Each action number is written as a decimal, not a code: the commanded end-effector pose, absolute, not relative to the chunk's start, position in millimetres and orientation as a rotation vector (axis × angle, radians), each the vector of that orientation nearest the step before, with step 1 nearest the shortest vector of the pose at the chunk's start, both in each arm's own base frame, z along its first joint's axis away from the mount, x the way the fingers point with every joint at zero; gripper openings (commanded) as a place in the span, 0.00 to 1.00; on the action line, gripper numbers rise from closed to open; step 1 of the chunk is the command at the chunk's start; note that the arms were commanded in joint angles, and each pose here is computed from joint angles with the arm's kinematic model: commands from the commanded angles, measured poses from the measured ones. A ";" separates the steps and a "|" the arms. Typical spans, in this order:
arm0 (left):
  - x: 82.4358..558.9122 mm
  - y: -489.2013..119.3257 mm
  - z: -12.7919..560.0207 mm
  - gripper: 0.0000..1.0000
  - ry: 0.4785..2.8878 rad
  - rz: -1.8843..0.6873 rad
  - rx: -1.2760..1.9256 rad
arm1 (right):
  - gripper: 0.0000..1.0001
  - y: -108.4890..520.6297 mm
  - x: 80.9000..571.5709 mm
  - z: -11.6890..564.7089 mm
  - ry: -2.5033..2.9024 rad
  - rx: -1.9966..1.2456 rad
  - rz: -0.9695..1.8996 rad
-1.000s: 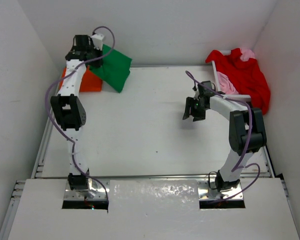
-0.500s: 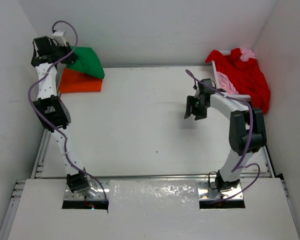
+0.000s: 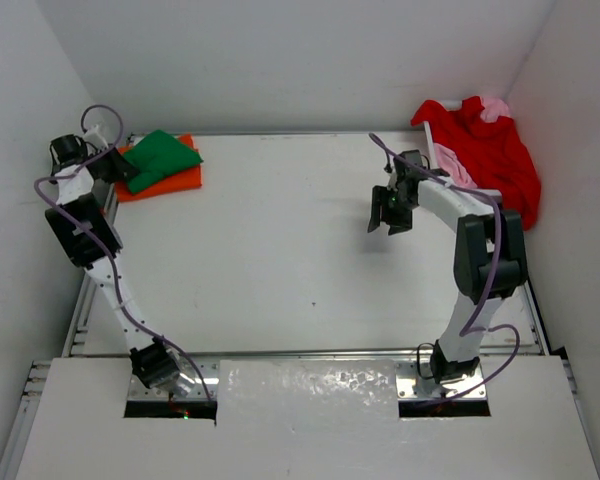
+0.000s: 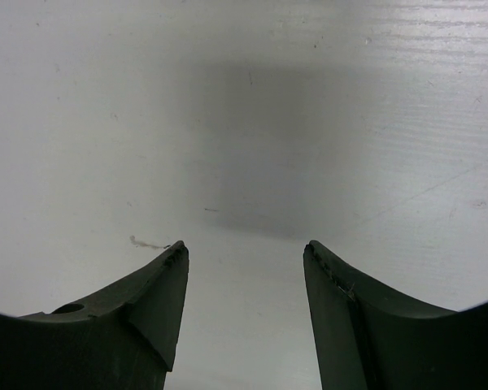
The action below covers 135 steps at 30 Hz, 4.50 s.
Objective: Fold and stack the t-shirts
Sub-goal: Put the neatly folded tshirt into the corner of the board with the left arm
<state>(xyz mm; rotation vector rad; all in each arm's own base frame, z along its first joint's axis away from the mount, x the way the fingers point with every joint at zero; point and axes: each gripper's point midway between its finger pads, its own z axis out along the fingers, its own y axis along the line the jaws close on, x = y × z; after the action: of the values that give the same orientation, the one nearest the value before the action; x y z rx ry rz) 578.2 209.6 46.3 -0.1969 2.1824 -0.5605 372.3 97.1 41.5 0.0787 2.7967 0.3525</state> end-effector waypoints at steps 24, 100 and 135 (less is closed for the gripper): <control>648.3 34.4 341.6 0.00 1.555 -0.681 0.192 | 0.57 97.2 363.4 35.0 2.821 0.043 0.337; 543.1 182.7 207.6 0.66 2.324 0.357 0.053 | 0.57 130.3 378.0 47.1 2.754 -0.163 0.318; 573.3 115.7 -13.8 0.71 2.371 0.326 0.745 | 0.57 140.7 380.2 38.7 2.776 -0.156 0.371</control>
<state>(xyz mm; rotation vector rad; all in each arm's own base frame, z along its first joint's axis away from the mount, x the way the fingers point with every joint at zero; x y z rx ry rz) 587.0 121.3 39.2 0.5485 2.3086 0.3659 374.6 135.3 28.9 -0.1553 2.8112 0.3410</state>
